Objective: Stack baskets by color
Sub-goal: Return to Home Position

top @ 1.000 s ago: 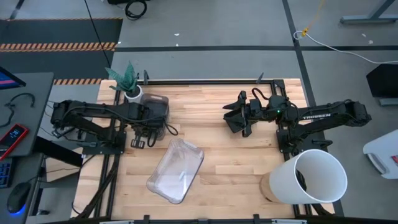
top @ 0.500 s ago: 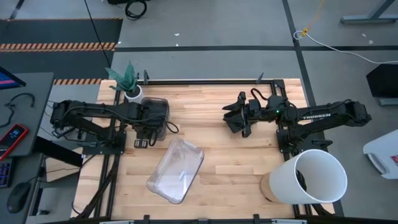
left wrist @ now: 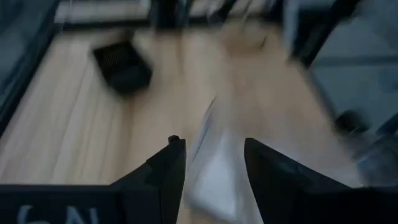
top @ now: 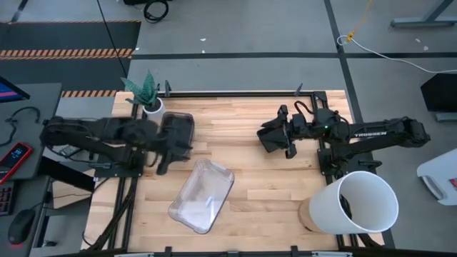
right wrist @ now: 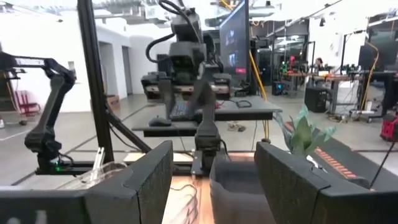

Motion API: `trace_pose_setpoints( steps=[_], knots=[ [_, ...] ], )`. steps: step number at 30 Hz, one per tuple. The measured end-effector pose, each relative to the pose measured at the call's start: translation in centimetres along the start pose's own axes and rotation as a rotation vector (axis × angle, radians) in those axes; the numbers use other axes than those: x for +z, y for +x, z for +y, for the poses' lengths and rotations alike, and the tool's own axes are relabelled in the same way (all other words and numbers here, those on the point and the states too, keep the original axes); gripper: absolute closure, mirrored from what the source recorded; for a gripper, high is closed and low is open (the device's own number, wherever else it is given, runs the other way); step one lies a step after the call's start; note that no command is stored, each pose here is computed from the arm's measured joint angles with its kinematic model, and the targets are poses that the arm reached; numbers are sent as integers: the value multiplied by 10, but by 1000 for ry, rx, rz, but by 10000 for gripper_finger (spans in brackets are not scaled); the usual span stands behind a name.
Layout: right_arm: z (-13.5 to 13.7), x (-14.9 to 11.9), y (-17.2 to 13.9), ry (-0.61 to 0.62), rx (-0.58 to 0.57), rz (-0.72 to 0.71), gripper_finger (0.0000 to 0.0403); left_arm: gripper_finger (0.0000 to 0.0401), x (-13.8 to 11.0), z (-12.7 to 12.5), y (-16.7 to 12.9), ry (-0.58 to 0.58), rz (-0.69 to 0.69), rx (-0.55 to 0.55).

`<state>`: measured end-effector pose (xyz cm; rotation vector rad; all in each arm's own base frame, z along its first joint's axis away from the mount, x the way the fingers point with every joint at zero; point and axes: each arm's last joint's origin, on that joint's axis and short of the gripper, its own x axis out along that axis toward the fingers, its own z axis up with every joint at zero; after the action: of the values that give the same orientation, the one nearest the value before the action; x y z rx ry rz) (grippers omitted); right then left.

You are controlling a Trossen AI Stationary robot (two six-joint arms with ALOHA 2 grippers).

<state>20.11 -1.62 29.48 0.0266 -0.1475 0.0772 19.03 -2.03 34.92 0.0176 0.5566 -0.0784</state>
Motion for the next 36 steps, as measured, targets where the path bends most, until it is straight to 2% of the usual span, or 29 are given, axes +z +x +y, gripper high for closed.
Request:
trace_pose_setpoints(
  steps=[4,10,15,21,27,33,36],
  knots=[
    [1,-8,-7,-20,3,13,172,230,-15,-12,-2,25,-205,-50],
    [-6,-21,-15,-20,-33,-30,172,230,-58,-17,11,32,-358,-75],
    [-9,-33,-21,-15,4,-47,172,244,-83,-15,17,47,-448,-65],
    [-16,-46,-32,26,-31,-40,172,270,-105,-12,12,55,-513,-34],
    [-18,-63,-55,65,-60,-98,172,289,-134,-9,13,-7,-583,-29],
    [-18,-86,-77,129,-89,-159,172,302,-162,-8,23,-23,-685,-34],
    [-17,-93,-82,162,-89,-158,172,310,-174,-8,29,-21,-686,-34]
  ],
)
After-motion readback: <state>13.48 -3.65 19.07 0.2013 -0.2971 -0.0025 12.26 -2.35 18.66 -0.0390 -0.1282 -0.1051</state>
